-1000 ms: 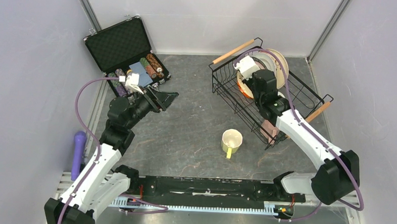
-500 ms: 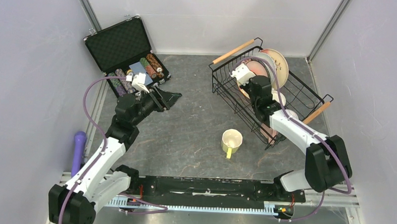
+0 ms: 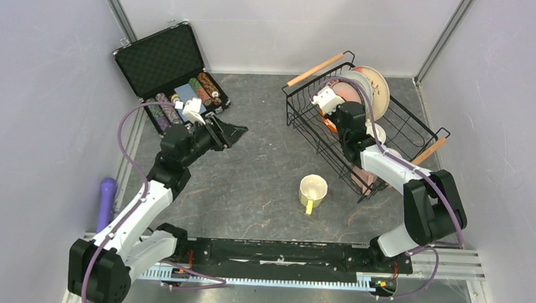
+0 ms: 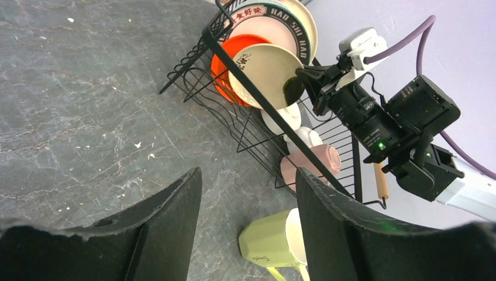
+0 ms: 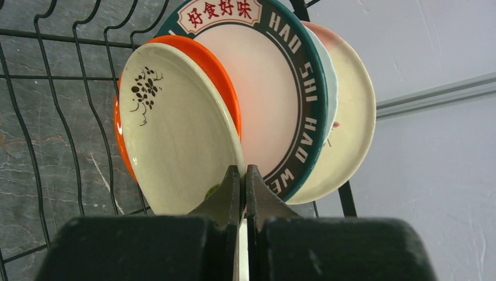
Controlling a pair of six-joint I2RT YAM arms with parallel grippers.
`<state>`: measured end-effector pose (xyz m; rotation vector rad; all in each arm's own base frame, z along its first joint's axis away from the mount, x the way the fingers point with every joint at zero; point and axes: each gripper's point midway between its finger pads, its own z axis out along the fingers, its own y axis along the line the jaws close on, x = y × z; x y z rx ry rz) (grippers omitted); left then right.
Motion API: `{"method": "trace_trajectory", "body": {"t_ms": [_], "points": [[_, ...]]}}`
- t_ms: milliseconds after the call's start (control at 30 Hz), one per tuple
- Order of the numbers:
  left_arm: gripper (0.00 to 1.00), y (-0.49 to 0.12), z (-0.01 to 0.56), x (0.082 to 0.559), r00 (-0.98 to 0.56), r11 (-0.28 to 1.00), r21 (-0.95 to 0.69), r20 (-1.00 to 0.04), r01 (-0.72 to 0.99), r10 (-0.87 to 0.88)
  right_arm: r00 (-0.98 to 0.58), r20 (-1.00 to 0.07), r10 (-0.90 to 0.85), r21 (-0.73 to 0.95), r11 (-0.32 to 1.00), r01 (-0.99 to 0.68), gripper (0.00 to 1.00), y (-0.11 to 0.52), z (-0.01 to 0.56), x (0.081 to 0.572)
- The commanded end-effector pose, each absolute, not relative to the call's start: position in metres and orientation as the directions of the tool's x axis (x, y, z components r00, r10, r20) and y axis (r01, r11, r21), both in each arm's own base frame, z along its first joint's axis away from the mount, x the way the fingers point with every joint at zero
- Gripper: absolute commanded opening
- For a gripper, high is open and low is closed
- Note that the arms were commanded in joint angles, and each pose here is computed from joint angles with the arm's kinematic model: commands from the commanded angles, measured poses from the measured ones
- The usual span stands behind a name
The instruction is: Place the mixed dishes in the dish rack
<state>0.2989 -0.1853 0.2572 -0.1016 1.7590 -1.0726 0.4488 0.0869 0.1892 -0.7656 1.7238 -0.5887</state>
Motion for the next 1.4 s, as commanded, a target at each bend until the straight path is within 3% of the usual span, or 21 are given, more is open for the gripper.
{"method": "trace_trajectory", "body": {"t_ms": [0,167,300,433,500,533,667,833,900,1167,1367], "points": [[0.66,-0.192,0.271,0.301,-0.447,0.586,-0.663,-0.748,0.466,-0.491,-0.131,-0.680,-0.722,-0.700,0.692,-0.179,0.00,0.094,0.194,0.459],[0.66,-0.200,0.259,0.302,-0.501,0.588,-0.680,-0.728,0.438,-0.468,-0.117,-0.717,-0.687,-0.661,0.723,-0.199,0.00,0.100,0.189,0.461],[0.68,-0.218,0.233,0.297,-0.600,0.644,-0.649,-0.721,0.406,-0.348,-0.143,-0.745,-0.651,-0.619,0.756,-0.214,0.02,0.101,0.185,0.467],[0.70,-0.231,0.212,0.289,-0.664,0.669,-0.630,-0.699,0.394,-0.266,-0.171,-0.764,-0.622,-0.572,0.775,-0.267,0.20,0.103,0.182,0.472],[0.70,-0.234,0.206,0.286,-0.680,0.676,-0.626,-0.690,0.390,-0.247,-0.177,-0.769,-0.614,-0.566,0.783,-0.257,0.38,0.100,0.182,0.472],[0.70,-0.235,0.204,0.285,-0.685,0.680,-0.620,-0.690,0.392,-0.235,-0.178,-0.770,-0.613,-0.566,0.784,-0.255,0.42,0.100,0.183,0.472],[0.69,-0.240,0.203,0.282,-0.698,0.691,-0.603,-0.689,0.399,-0.198,-0.168,-0.777,-0.607,-0.565,0.790,-0.240,0.43,0.099,0.195,0.472],[0.70,-0.263,0.194,0.269,-0.736,0.685,-0.595,-0.665,0.420,-0.126,-0.118,-0.808,-0.577,-0.534,0.803,-0.263,0.57,0.108,0.227,0.468],[0.71,-0.276,0.188,0.260,-0.752,0.678,-0.595,-0.652,0.431,-0.095,-0.079,-0.844,-0.531,-0.491,0.824,-0.284,0.57,0.116,0.246,0.461],[0.74,-0.331,0.158,0.229,-0.819,0.679,-0.616,-0.572,0.399,-0.037,-0.015,-0.969,-0.247,-0.227,0.913,-0.337,0.68,0.131,0.295,0.409],[0.73,-0.362,0.149,0.207,-0.822,0.705,-0.560,-0.567,0.436,0.059,0.006,-0.978,-0.209,-0.199,0.923,-0.330,0.70,0.118,0.303,0.368]]}}
